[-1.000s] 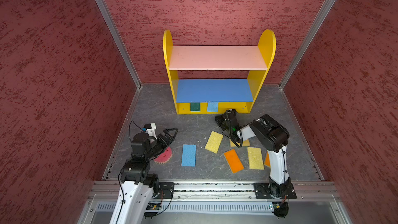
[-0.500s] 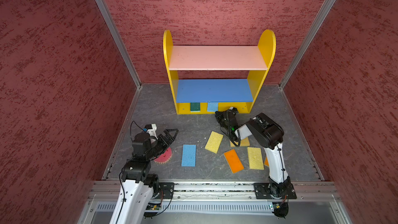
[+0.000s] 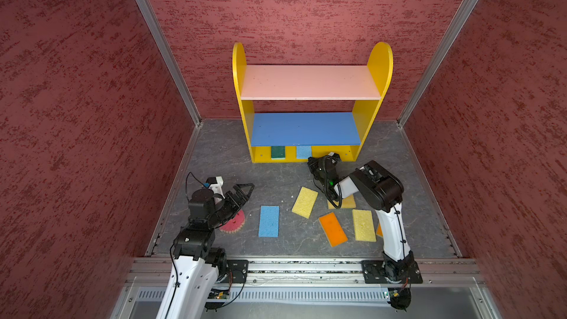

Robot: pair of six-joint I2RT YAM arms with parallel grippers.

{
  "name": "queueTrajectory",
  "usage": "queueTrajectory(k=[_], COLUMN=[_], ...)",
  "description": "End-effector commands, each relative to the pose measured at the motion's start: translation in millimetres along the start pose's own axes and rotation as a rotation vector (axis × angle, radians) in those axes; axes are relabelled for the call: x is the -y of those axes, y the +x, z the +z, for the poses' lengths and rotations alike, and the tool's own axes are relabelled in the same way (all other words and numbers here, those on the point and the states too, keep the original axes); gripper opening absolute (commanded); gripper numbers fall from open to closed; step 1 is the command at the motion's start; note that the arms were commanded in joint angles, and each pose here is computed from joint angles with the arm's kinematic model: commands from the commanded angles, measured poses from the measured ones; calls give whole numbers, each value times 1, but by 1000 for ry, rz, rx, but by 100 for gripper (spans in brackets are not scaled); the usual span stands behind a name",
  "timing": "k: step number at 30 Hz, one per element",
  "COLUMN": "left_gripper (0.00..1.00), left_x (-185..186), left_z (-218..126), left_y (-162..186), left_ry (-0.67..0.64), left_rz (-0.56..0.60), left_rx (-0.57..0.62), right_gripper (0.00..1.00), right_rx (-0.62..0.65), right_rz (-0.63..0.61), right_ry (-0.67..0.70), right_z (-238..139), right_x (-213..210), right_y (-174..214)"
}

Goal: Place and organize the cleaning sponges onto the shelf
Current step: 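Move the right gripper back toward the shelf front near the sponges, then reach the left gripper down onto the large blue sponge while the right draws back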

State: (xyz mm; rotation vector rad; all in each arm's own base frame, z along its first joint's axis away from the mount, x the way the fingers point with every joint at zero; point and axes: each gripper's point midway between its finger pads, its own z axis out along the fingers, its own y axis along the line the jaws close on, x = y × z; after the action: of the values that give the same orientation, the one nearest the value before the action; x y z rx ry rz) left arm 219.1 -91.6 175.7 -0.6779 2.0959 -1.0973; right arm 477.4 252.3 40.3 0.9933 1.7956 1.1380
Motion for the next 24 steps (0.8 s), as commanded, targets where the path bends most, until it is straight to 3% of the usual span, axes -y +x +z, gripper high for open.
queueTrajectory(k=[1, 13, 19, 24], left_gripper=[99, 99, 97, 96], left_x=[2, 7, -9, -40], left_z=[1, 5, 14, 15], left_y=[-3, -1, 11, 31], left_ry=[15, 26, -40, -188], left_rz=[-1, 47, 74, 107], left_rx=[10, -34, -118, -225], right_gripper=[0, 0, 10, 22], right_rx=[-9, -47, -156, -184], right_rz=[-3, -284, -387, -493], right_ry=[43, 15, 134, 213], right_z=[2, -86, -131, -170], right_x=[8, -64, -62, -58], right_y=[0, -15, -10, -10])
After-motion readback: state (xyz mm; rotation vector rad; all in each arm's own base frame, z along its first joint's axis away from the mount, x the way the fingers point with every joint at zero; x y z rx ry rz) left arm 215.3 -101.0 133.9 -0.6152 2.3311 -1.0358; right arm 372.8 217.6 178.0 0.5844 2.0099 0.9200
